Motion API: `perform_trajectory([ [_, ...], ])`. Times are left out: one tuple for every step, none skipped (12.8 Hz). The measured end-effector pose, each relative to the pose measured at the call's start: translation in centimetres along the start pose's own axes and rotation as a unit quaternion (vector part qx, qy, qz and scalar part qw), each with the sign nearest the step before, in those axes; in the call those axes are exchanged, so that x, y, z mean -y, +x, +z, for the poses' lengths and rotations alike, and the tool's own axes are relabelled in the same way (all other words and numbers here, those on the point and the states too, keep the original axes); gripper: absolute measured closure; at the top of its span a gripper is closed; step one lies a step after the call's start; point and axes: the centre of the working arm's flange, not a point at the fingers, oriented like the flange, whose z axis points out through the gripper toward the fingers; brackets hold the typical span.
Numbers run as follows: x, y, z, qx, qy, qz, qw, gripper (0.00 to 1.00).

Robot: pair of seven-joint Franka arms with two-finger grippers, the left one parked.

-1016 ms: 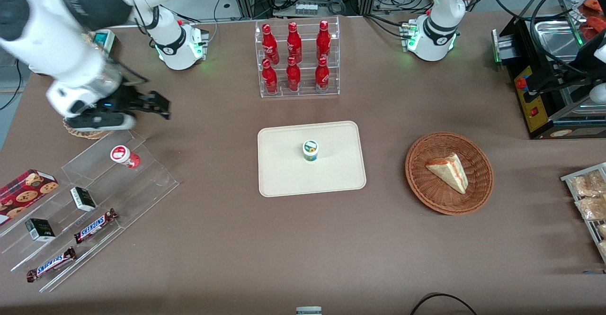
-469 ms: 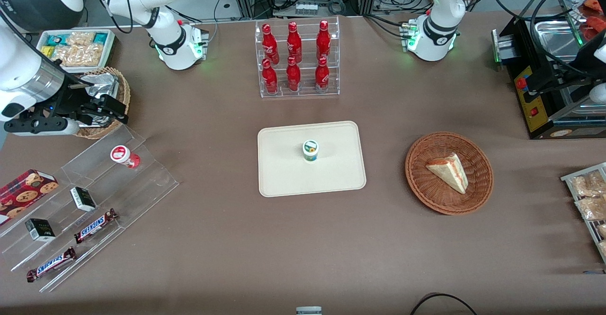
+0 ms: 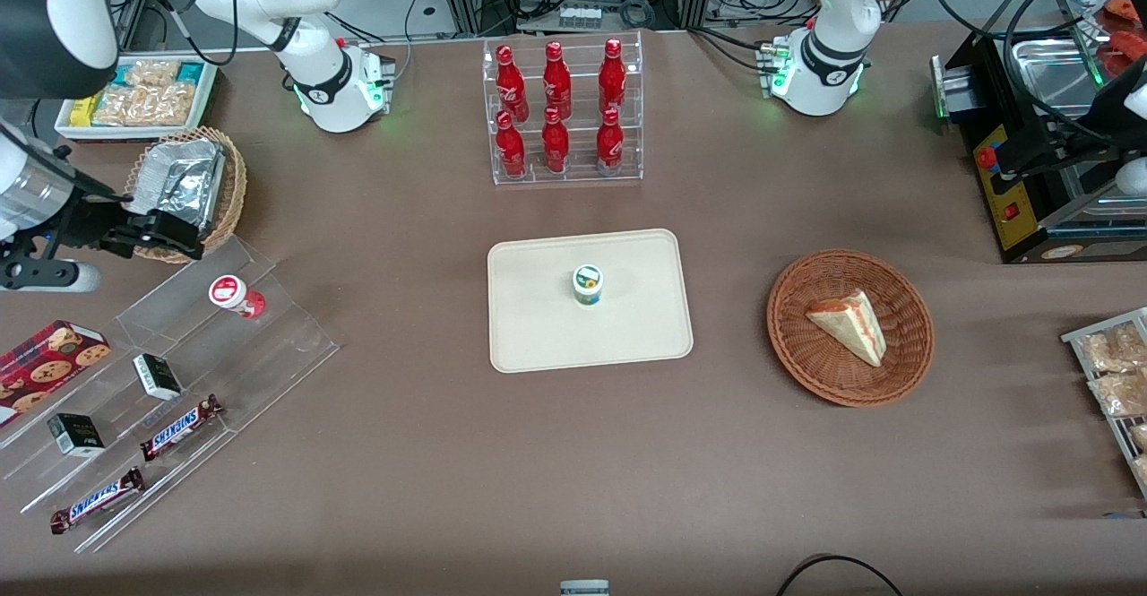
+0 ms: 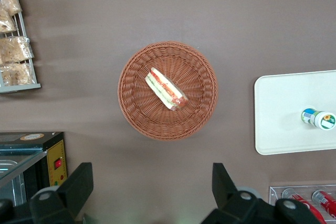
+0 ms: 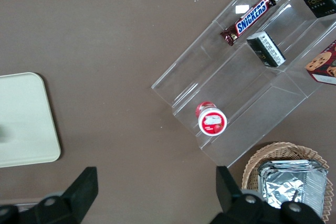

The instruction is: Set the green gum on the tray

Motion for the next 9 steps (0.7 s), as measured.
perform_trajectory([
  [-0.4,0.0,0.1,0.003,0.0,0.001,1.0,0.0],
  [-0.5,0.0,0.2,0.005,0.0,0.001,1.0,0.0],
  [-0.5,0.0,0.2,0.007,0.0,0.0,1.0,0.0],
  [-0.6,0.0,0.3,0.007,0.0,0.002,1.0,0.0],
  [-0.9,0.0,0.3,0.007,0.0,0.004,1.0,0.0],
  [-1.3,0.1,0.3,0.008,0.0,0.008,0.9999,0.0],
  [-2.0,0.1,0.3,0.008,0.001,0.014,0.9999,0.0],
  [-2.6,0.2,0.3,0.008,0.001,0.018,0.9998,0.0],
  [-2.9,0.2,0.4,0.009,0.001,0.02,0.9998,0.0],
])
